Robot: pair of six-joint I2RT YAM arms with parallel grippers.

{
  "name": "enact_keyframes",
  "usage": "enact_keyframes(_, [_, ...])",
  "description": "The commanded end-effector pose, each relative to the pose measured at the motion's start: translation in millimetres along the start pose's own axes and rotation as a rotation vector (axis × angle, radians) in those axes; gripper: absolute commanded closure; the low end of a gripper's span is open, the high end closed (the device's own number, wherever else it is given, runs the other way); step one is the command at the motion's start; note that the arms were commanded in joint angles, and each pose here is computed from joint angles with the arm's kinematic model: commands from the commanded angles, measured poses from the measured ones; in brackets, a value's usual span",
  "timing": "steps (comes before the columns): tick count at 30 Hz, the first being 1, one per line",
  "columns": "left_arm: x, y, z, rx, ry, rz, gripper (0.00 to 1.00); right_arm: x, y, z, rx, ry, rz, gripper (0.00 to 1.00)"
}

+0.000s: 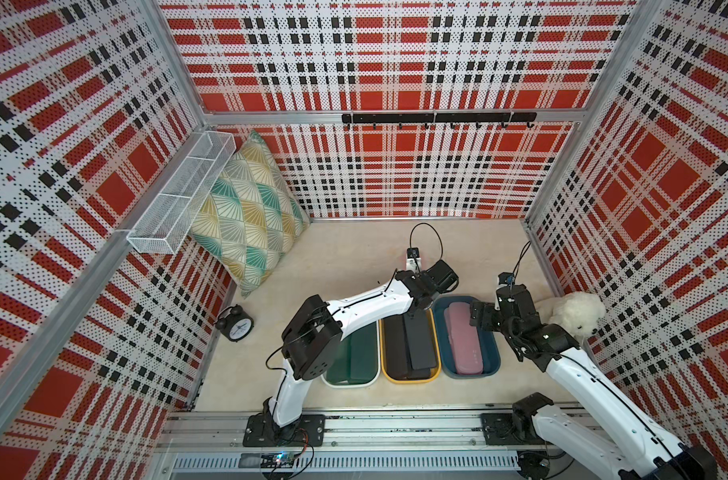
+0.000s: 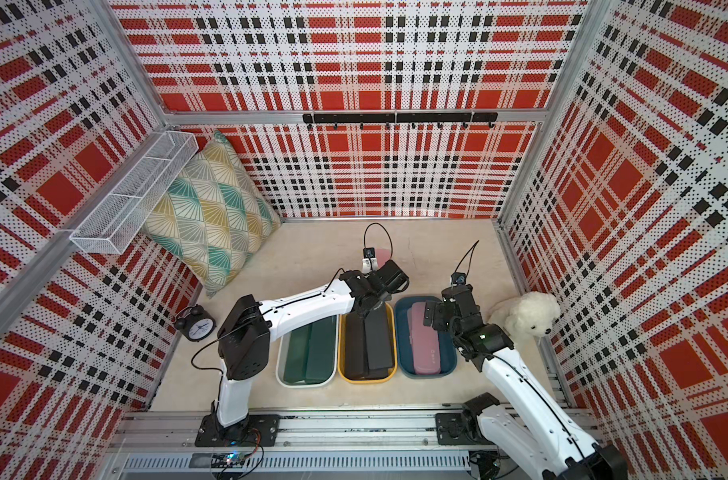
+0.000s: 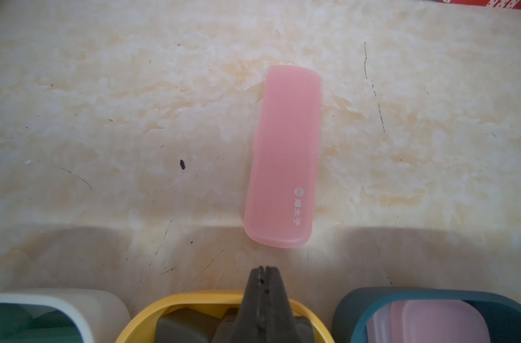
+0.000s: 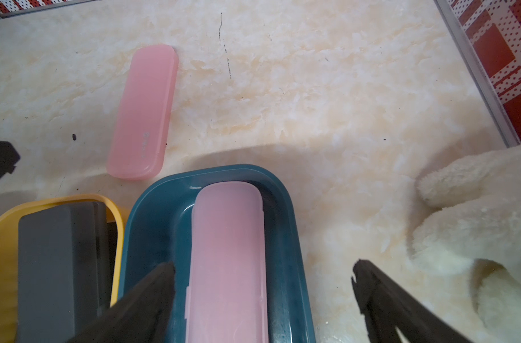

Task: Place the pencil cases by color into the storage box
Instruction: Place the pencil case at the storage box.

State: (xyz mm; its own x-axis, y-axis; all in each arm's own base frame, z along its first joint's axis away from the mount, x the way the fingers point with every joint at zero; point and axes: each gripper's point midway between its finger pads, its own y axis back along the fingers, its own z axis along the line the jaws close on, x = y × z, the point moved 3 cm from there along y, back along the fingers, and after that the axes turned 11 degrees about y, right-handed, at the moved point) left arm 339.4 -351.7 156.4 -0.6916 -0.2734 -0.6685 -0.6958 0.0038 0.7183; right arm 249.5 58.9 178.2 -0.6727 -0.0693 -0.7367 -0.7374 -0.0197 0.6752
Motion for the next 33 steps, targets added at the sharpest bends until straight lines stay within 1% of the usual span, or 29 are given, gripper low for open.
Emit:
enact_keyframes(1, [-3,-3,-16,0.053,-0.008,-0.002,1.00,2,-2,-5,0.023,-0.008,0.003,0.01])
enact_keyframes(9, [16,-7,-18,0.058,-0.025,0.035,1.00,3,-3,-5,0.023,-0.007,0.006,0.01])
enact_keyframes(21, [45,-11,-9,0.034,-0.044,0.081,1.00,3,-2,-4,0.017,-0.008,0.002,0.01])
enact_keyframes(33, [51,-3,-11,0.045,-0.043,0.082,1.00,4,-2,-4,0.018,-0.010,0.001,0.01])
